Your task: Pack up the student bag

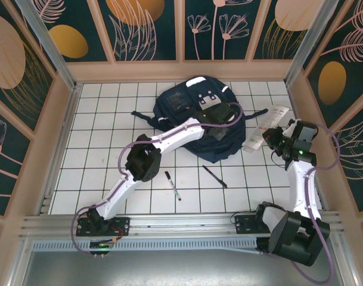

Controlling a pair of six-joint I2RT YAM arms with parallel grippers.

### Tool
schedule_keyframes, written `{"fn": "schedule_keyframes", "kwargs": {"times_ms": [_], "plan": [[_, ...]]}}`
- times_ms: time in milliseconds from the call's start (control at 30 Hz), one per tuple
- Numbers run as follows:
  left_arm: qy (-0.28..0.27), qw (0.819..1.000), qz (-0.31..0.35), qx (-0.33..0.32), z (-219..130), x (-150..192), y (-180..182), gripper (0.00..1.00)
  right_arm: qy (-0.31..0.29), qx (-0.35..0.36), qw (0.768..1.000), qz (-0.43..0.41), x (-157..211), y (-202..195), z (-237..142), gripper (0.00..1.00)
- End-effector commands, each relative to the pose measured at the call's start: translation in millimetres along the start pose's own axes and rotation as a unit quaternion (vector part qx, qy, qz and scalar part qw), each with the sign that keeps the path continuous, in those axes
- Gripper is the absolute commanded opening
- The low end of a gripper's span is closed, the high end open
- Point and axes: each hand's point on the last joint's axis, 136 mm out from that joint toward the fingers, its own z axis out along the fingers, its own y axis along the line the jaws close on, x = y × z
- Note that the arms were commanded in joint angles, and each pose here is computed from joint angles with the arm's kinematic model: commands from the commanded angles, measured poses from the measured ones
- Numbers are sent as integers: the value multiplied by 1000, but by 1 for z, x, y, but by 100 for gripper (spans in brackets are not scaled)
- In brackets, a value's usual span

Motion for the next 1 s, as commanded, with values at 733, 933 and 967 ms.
{"fn": "schedule_keyframes", "kwargs": {"times_ms": [733, 933, 967], "plan": [[-178, 980, -49, -68, -126, -101, 76, 0, 66, -95, 993, 36, 30, 24, -1, 0], [-248, 961, -86, -83, -186, -137, 95, 0, 149, -160, 975, 43, 54, 54, 10, 0], [-256, 959, -90, -82, -192, -141, 96, 0, 163, -164, 972, 41, 60, 58, 15, 0]]}}
